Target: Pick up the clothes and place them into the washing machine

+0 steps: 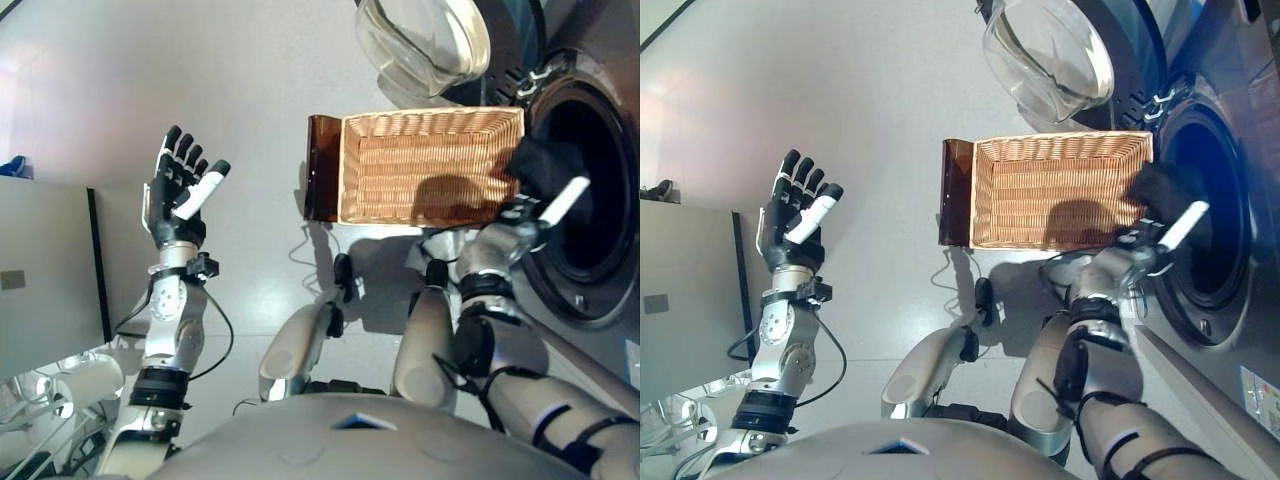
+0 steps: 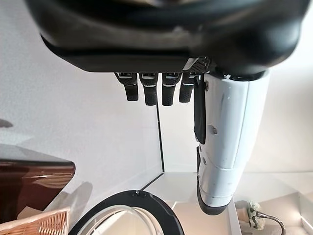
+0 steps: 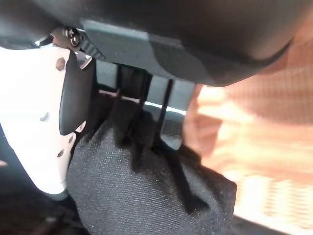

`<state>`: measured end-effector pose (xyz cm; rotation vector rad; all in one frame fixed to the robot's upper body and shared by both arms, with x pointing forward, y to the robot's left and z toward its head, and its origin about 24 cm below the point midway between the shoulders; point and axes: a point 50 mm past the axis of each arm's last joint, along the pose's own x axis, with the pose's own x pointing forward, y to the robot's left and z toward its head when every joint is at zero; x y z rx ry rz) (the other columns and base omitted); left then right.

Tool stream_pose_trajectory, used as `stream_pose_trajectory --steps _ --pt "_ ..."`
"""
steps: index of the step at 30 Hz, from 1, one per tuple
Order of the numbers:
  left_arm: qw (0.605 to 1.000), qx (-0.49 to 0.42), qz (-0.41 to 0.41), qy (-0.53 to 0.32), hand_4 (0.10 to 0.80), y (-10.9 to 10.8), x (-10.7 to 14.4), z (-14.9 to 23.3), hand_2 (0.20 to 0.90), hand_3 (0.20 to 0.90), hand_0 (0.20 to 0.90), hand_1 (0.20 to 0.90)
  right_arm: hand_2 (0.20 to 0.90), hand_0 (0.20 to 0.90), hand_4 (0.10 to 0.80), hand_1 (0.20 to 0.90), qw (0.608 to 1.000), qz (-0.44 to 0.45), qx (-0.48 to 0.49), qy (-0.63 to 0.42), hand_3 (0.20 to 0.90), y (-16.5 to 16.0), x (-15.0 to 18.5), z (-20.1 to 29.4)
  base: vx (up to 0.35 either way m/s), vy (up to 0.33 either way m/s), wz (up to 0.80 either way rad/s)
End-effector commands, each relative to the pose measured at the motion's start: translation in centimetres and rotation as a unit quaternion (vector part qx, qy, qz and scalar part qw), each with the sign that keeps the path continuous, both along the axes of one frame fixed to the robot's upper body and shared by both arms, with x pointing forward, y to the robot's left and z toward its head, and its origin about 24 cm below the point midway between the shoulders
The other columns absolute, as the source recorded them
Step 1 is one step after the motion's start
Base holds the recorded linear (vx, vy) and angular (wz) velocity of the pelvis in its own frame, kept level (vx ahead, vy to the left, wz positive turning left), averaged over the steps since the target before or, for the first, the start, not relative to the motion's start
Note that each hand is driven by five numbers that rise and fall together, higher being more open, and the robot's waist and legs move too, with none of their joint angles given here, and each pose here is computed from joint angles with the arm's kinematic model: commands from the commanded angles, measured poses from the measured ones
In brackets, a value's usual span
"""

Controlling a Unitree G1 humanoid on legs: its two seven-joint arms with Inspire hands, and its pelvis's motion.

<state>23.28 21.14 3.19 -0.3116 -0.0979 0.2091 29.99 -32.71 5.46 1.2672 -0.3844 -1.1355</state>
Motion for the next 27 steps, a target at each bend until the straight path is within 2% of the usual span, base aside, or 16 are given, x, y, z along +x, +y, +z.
stream_pose_trajectory --steps 1,6,7,10,11,21,27 --pt "0.991 0.044 0.003 -0.130 0.800 1.1 0.5 4.8 0.900 0.900 0.900 0.900 0.200 0.200 0.300 0.200 0.985 -0.056 -0.154 -0.044 0.200 -3.5 -0.2 7.8 0.031 0.000 -0.03" --pt "0.990 0.046 -0.001 -0.133 0.800 1.3 0.4 5.0 0.900 0.900 0.900 0.900 0.200 0.200 0.300 0.200 0.974 -0.070 -0.209 -0.049 0.200 -5.2 -0.4 11.5 -0.003 -0.011 -0.04" --pt "0.990 0.045 -0.001 -0.134 0.800 1.3 0.4 5.1 0.900 0.900 0.900 0.900 0.214 0.214 0.310 0.214 0.973 -0.072 -0.216 -0.047 0.214 -5.4 -0.5 11.7 -0.024 -0.025 -0.10" --pt "0.990 0.047 -0.003 -0.134 0.800 1.2 0.4 5.1 0.900 0.900 0.900 0.900 0.324 0.324 0.388 0.324 0.970 -0.075 -0.227 -0.045 0.324 -5.7 -0.7 12.3 0.008 -0.021 -0.07" --pt "0.990 0.045 -0.007 -0.131 0.800 1.1 0.4 5.0 0.900 0.900 0.900 0.900 0.900 0.900 0.800 0.900 0.970 -0.064 -0.229 -0.041 0.900 -5.8 -0.6 12.0 0.000 0.000 0.00" --pt "0.992 0.029 0.007 -0.122 0.800 1.1 0.4 4.5 0.900 0.900 0.900 0.900 0.900 0.900 0.800 0.900 0.981 -0.003 -0.195 0.015 0.900 -3.8 -0.1 6.3 0.000 0.000 0.00" --pt "0.994 0.011 0.011 -0.104 0.800 1.2 0.4 3.7 0.900 0.900 0.900 0.900 0.900 0.900 0.800 0.900 0.987 0.065 -0.141 0.043 0.900 -0.5 0.0 1.1 0.000 0.000 0.00"
